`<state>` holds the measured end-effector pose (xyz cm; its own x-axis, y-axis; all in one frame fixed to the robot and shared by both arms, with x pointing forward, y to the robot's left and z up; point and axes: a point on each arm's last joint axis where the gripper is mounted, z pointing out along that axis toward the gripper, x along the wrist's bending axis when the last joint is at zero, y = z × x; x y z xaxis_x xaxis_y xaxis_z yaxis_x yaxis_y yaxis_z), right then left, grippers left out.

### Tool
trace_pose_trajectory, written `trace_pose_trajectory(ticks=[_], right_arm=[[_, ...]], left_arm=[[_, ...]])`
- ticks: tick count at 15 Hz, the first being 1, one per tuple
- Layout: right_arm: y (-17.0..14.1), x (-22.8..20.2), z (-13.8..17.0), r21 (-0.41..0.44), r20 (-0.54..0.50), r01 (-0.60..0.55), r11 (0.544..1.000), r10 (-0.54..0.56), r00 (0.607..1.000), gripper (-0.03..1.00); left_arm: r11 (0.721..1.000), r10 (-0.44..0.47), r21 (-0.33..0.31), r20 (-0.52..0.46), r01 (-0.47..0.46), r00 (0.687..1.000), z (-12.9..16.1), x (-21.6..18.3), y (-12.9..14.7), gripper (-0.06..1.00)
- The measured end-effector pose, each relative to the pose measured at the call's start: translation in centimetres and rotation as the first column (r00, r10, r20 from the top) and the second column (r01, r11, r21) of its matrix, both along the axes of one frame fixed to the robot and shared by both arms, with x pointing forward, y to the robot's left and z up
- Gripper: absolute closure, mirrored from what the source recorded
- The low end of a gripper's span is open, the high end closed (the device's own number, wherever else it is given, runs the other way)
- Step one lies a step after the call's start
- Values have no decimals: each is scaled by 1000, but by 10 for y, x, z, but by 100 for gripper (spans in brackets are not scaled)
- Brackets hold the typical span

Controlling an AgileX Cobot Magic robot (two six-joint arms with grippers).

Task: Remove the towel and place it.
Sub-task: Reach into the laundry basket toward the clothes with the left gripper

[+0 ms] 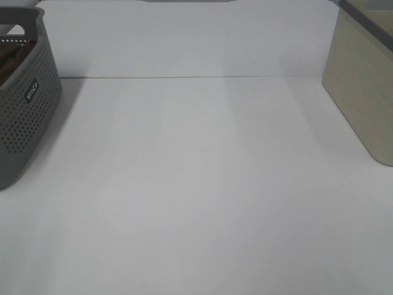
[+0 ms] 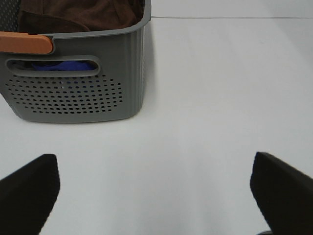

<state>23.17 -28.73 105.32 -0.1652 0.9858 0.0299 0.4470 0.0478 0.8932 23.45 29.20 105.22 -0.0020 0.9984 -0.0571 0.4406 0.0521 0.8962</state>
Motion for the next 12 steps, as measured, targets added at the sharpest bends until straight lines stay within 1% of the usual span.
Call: trace_pose_trajectory(ticks=[12], right_arm=[[0, 0, 0, 0, 0, 0, 1000, 0, 1000, 23]], left_arm=[[1000, -1, 3, 0, 1, 1000, 0, 0, 0, -3]])
